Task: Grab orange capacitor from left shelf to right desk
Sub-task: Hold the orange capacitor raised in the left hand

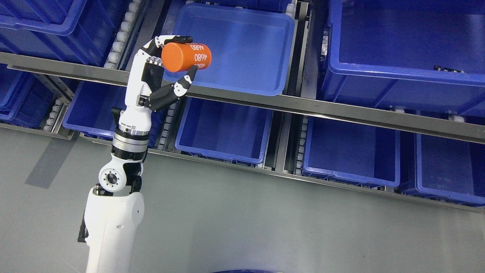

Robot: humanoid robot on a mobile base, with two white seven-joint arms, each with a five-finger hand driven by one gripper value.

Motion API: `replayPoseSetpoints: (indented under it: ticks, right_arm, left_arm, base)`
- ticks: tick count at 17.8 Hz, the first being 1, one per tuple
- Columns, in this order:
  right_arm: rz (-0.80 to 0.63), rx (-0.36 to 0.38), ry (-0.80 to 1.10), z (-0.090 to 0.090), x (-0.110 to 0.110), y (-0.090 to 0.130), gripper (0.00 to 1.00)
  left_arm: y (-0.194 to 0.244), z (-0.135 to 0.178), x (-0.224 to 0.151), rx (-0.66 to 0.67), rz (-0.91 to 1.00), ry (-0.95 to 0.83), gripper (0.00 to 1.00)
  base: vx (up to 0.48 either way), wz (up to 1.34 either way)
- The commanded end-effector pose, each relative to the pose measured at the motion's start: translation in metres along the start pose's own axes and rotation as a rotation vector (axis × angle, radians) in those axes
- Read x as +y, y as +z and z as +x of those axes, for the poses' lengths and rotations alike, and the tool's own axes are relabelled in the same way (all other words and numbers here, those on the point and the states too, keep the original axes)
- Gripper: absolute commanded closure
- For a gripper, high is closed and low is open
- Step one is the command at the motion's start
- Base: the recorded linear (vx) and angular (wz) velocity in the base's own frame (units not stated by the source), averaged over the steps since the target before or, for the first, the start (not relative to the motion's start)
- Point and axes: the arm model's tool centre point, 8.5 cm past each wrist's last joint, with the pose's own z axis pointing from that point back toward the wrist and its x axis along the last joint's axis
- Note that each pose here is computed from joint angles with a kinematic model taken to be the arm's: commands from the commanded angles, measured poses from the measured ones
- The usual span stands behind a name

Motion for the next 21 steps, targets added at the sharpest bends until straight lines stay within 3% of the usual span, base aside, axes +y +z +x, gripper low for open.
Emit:
replayPoseSetpoints:
  ticks: [1, 21]
  right_arm:
    - [-0.017, 0.005, -0.004, -0.0088, -0.0113, -0.0006, 0.0]
    - [-0.017, 0.005, -0.004, -0.0088, -0.0113, -0.0006, 0.0]
  left_arm:
    - [0.0212, 0.0098, -0.0036, 0.007, -0.008, -0.011, 0.99]
    - [0.0273, 0.009, -0.0027, 0.016, 0.001, -0.013, 0.99]
  base:
    - [0.0, 0.0]
    - [0.0, 0.0]
